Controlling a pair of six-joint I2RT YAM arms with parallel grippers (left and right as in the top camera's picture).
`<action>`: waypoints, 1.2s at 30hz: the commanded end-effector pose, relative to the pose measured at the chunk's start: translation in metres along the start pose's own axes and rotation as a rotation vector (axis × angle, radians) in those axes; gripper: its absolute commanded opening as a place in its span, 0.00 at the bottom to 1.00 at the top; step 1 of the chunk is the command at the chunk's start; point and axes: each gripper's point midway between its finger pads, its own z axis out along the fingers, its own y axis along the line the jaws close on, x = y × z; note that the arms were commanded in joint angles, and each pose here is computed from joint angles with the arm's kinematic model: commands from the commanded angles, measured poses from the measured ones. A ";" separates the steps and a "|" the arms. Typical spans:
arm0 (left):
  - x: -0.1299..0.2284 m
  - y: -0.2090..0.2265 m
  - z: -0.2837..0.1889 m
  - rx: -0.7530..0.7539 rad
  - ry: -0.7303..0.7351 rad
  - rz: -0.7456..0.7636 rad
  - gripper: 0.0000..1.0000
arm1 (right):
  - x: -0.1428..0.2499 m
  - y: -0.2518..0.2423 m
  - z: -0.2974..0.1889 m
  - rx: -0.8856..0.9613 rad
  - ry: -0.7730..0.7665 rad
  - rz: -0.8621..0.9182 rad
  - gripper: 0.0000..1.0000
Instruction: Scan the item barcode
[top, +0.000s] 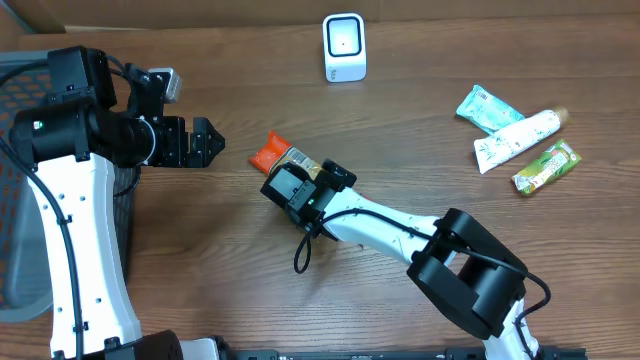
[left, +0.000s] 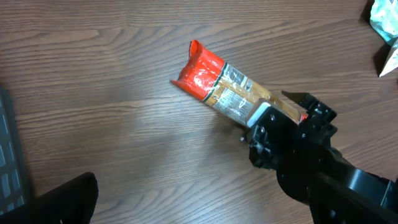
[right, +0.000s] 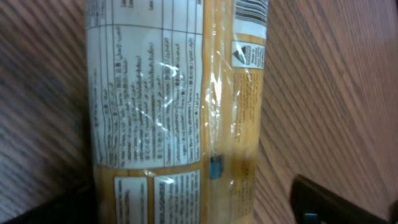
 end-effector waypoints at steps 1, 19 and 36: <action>-0.004 -0.004 -0.002 0.010 -0.012 0.031 0.99 | 0.007 0.001 0.015 -0.012 0.030 0.008 0.86; -0.004 -0.004 -0.002 0.010 -0.012 0.031 1.00 | 0.035 0.001 0.037 -0.007 0.105 -0.007 0.20; -0.004 -0.004 -0.002 0.009 -0.013 0.031 1.00 | -0.029 -0.023 -0.063 -0.461 -0.129 0.258 0.04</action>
